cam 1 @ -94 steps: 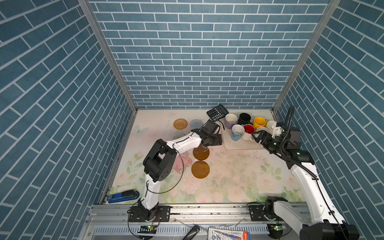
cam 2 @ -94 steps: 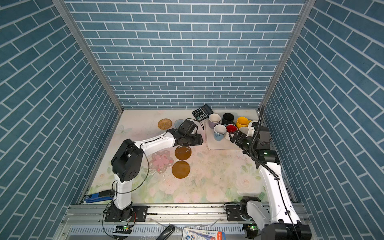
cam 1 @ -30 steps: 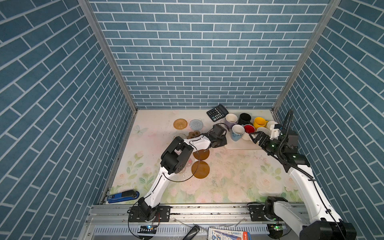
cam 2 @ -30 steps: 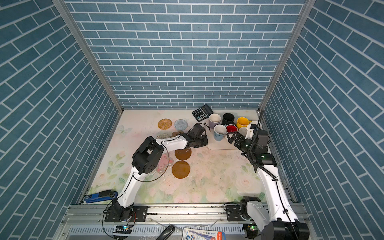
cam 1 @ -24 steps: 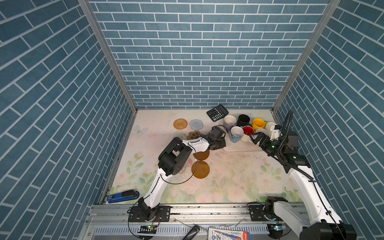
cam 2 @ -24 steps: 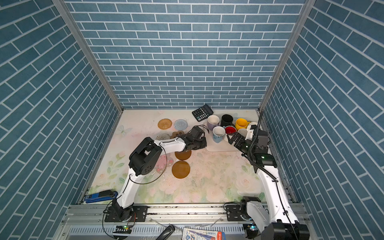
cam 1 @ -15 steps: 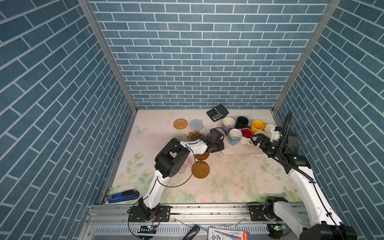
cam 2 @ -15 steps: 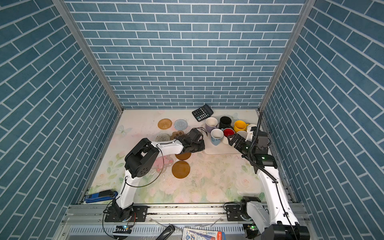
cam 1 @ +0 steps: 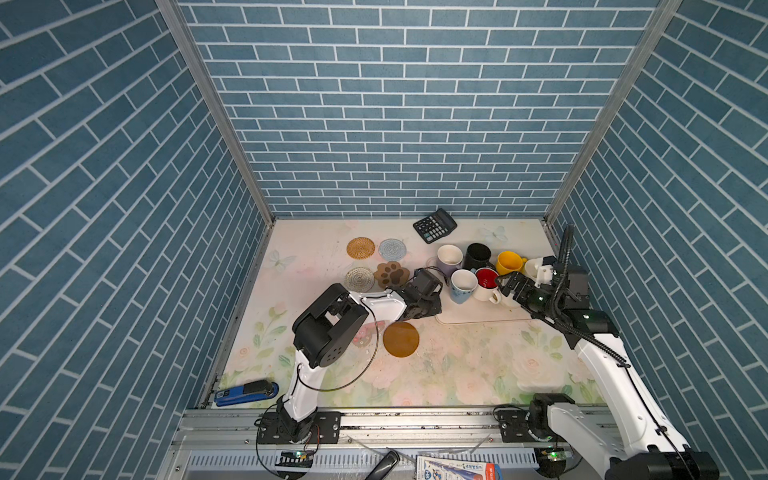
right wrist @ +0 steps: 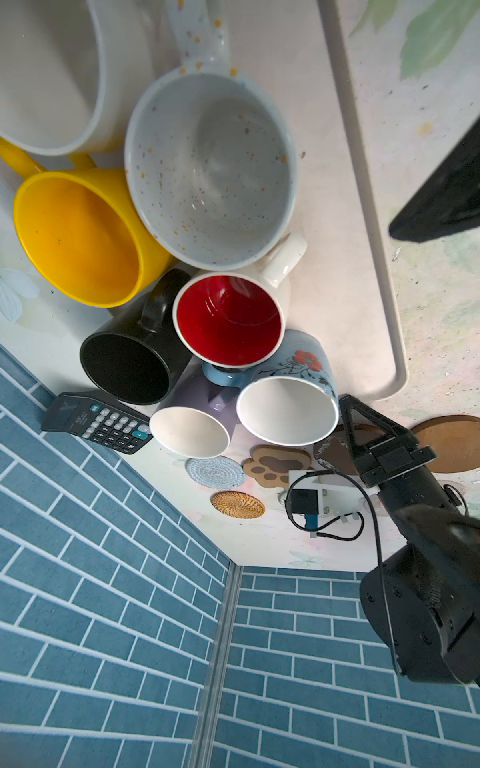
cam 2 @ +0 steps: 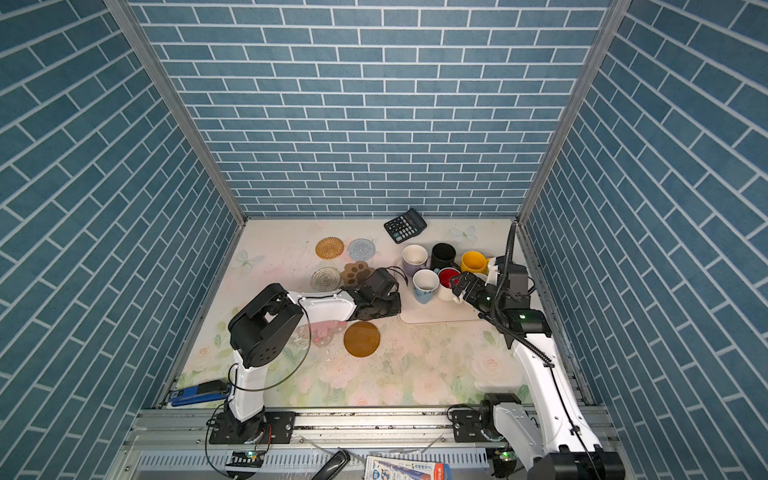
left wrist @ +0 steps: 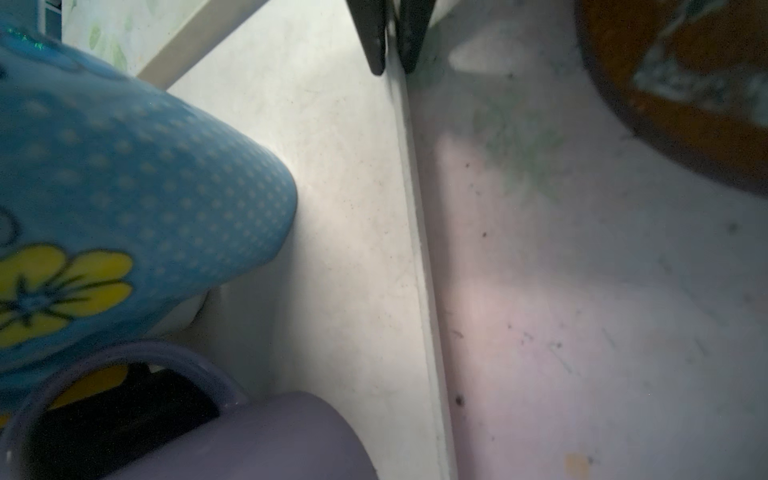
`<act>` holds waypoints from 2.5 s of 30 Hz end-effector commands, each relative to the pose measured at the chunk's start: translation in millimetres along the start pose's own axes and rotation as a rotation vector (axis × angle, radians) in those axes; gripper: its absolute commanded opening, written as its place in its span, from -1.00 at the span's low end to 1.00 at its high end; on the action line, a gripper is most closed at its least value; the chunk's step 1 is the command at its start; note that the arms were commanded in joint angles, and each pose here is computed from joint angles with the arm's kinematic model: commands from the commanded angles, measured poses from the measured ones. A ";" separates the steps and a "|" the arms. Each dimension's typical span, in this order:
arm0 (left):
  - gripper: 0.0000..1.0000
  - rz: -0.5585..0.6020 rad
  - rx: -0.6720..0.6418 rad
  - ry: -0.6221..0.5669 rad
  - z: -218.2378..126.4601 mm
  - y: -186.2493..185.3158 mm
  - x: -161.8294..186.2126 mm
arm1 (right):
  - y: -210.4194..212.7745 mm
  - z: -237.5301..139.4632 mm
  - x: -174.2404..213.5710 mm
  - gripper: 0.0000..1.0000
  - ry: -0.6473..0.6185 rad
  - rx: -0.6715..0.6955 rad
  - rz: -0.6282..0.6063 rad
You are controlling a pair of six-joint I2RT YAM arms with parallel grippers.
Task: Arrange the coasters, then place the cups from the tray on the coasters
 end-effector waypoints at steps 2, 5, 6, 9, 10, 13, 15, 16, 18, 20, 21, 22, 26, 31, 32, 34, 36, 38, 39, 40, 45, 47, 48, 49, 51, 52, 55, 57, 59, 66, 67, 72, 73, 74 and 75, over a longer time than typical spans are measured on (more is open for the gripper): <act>-1.00 0.154 0.046 0.074 -23.3 -13.6 24.7 | 1.0 3.8 8.3 0.98 0.025 0.036 -0.038; -1.00 0.156 0.040 0.070 -29.4 -9.2 27.6 | 5.2 6.0 9.3 0.98 0.030 0.039 -0.053; -1.00 0.156 0.041 0.068 -31.8 -9.2 28.3 | 5.9 6.9 9.7 0.98 0.032 0.041 -0.055; -1.00 0.162 0.034 0.066 -34.5 -8.0 29.9 | 8.8 9.2 10.2 0.98 0.037 0.041 -0.061; -1.00 0.162 0.032 0.068 -34.9 -7.9 30.8 | 9.6 9.6 10.3 0.98 0.039 0.041 -0.065; -1.00 0.166 0.028 0.066 -35.7 -8.1 31.6 | 12.8 9.4 10.3 0.98 0.038 0.036 -0.081; -0.94 0.168 0.021 0.063 -36.7 -8.7 31.0 | 14.2 8.6 10.2 0.98 0.034 0.030 -0.091; -0.82 0.170 0.016 0.062 -37.3 -8.7 30.8 | 14.7 8.1 9.8 0.98 0.032 0.028 -0.096; -0.61 0.174 0.007 0.054 -39.6 -9.5 28.9 | 15.8 7.3 10.2 0.98 0.033 0.023 -0.108; -0.44 0.179 -0.002 0.048 -41.6 -10.1 27.2 | 16.2 7.0 11.1 0.97 0.039 0.021 -0.118; -0.37 0.179 -0.003 0.044 -42.9 -11.1 26.0 | 16.3 7.1 11.3 0.94 0.042 0.021 -0.123; -0.30 0.183 -0.005 0.039 -44.6 -12.1 24.7 | 16.1 7.2 11.6 0.88 0.046 0.023 -0.128; -0.07 0.193 -0.008 0.024 -52.6 -18.6 18.6 | 14.9 10.3 13.4 0.58 0.086 0.039 -0.137; 0.18 0.217 -0.012 -0.018 -72.3 -28.2 8.0 | 16.5 9.0 12.9 0.23 0.123 0.053 -0.148; 0.27 0.224 -0.016 -0.024 -76.4 -29.0 6.7 | 17.1 7.6 12.7 0.17 0.126 0.055 -0.152; 0.38 0.238 -0.034 -0.038 -85.8 -28.3 3.2 | 18.5 3.6 11.8 0.12 0.125 0.060 -0.159; 0.43 0.244 -0.045 -0.057 -96.6 -27.2 -1.1 | 20.2 -0.7 11.1 0.09 0.128 0.064 -0.165; 0.47 0.243 -0.047 -0.073 -107.0 -25.9 -4.6 | 22.6 -4.1 8.6 0.09 0.125 0.067 -0.170; 0.50 0.245 -0.047 -0.084 -113.2 -25.9 -6.7 | 25.1 -6.0 6.1 0.10 0.122 0.066 -0.175; 0.52 0.247 -0.050 -0.092 -118.1 -25.8 -8.4 | 26.8 -7.3 4.3 0.10 0.123 0.066 -0.178; 0.72 0.263 -0.054 -0.142 -147.5 -21.1 -19.8 | 41.5 -11.3 -11.9 0.13 0.119 0.066 -0.214; 0.80 0.259 -0.059 -0.170 -159.7 -16.0 -25.4 | 48.6 -8.8 -18.7 0.10 0.127 0.072 -0.237; 0.83 0.253 -0.062 -0.182 -165.3 -12.3 -28.2 | 53.0 -6.4 -22.2 0.03 0.131 0.076 -0.254; 0.86 0.247 -0.066 -0.191 -169.6 -8.9 -30.3 | 55.9 -3.0 -24.4 -0.05 0.138 0.082 -0.265; 0.91 0.228 -0.073 -0.203 -176.3 -0.2 -36.4 | 64.0 5.8 -32.4 -0.29 0.145 0.092 -0.291; 0.92 0.223 -0.074 -0.206 -178.9 2.3 -38.5 | 66.9 10.6 -35.3 -0.42 0.150 0.099 -0.304; 0.93 0.197 -0.083 -0.212 -181.5 13.2 -45.5 | 77.2 26.7 -47.1 -0.66 0.161 0.119 -0.344; 0.94 0.180 -0.079 -0.215 -179.6 19.2 -50.3 | 83.4 39.9 -54.3 -0.75 0.173 0.131 -0.368; 0.94 0.166 -0.087 -0.218 -177.3 25.0 -55.4 | 88.4 55.8 -60.5 -0.90 0.185 0.141 -0.387; 0.94 0.158 -0.130 -0.274 -178.3 40.8 -76.3 | 105.0 119.8 -81.7 -1.00 0.239 0.212 -0.467; 0.94 0.156 -0.136 -0.283 -178.7 43.3 -78.3 | 105.8 127.5 -84.0 -1.00 0.249 0.226 -0.478; 0.94 0.148 -0.158 -0.315 -169.7 60.0 -74.2 | 97.7 167.5 -96.1 -1.00 0.346 0.356 -0.533; 0.94 0.144 -0.166 -0.316 -166.9 64.3 -72.1 | 96.2 173.3 -98.2 -1.00 0.353 0.377 -0.540; 0.94 0.138 -0.178 -0.313 -162.2 70.3 -68.5 | 94.1 179.7 -100.1 -1.00 0.358 0.397 -0.545; 0.94 0.133 -0.180 -0.314 -159.1 74.5 -65.3 | 91.6 185.7 -101.1 -1.00 0.363 0.415 -0.547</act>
Point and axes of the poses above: each gripper's point midway between its finger pads, its own z axis out along the fingers, its own y axis along the line the jaws close on, x = y × z, the point moved 5 cm from there along -z, back along the fingers, and after that the axes turned 3 degrees about -z, right-handed, at the moved point
